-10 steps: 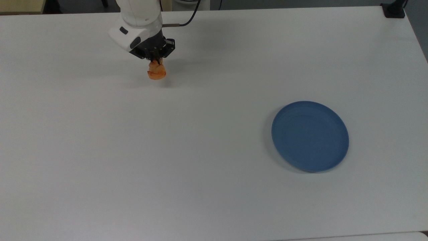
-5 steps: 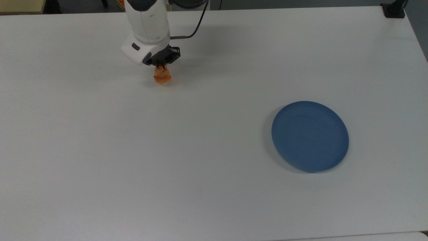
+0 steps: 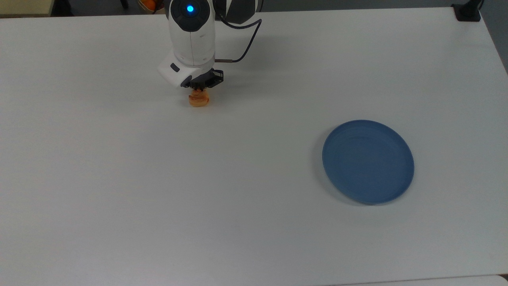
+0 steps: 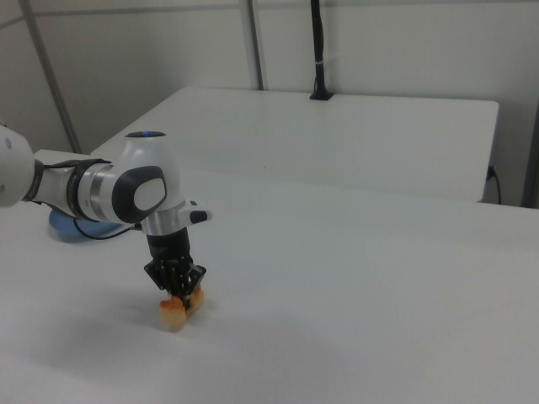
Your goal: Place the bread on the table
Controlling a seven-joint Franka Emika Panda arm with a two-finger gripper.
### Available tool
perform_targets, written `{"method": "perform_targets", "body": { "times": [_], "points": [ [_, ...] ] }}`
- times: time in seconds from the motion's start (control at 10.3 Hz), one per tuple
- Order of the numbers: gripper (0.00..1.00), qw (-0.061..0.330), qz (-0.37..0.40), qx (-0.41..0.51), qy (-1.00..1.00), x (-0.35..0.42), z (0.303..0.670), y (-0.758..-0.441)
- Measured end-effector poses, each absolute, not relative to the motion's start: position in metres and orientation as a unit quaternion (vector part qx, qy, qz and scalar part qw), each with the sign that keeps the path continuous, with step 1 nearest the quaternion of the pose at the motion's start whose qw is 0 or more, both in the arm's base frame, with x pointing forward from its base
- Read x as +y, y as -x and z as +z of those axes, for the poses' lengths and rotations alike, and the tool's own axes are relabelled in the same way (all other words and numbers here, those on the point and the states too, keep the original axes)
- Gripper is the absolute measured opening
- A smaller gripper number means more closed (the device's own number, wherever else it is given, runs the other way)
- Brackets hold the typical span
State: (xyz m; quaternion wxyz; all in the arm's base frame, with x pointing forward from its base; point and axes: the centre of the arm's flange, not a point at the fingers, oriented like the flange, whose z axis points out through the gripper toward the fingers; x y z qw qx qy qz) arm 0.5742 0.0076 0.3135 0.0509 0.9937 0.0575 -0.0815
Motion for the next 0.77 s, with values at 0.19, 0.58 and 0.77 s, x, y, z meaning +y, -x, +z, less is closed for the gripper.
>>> {"method": "perform_targets", "body": {
  "times": [0.19, 0.58, 0.77],
  "points": [
    [0.32, 0.051, -0.082, 0.056, -0.994, 0.0059, 0.3134, -0.5742],
    [0.95, 0.051, -0.084, 0.054, -0.994, 0.0039, 0.3118, -0.5739],
    [1.00, 0.051, -0.084, 0.053, -0.994, 0.0020, 0.3120, -0.5740]
  ]
}}
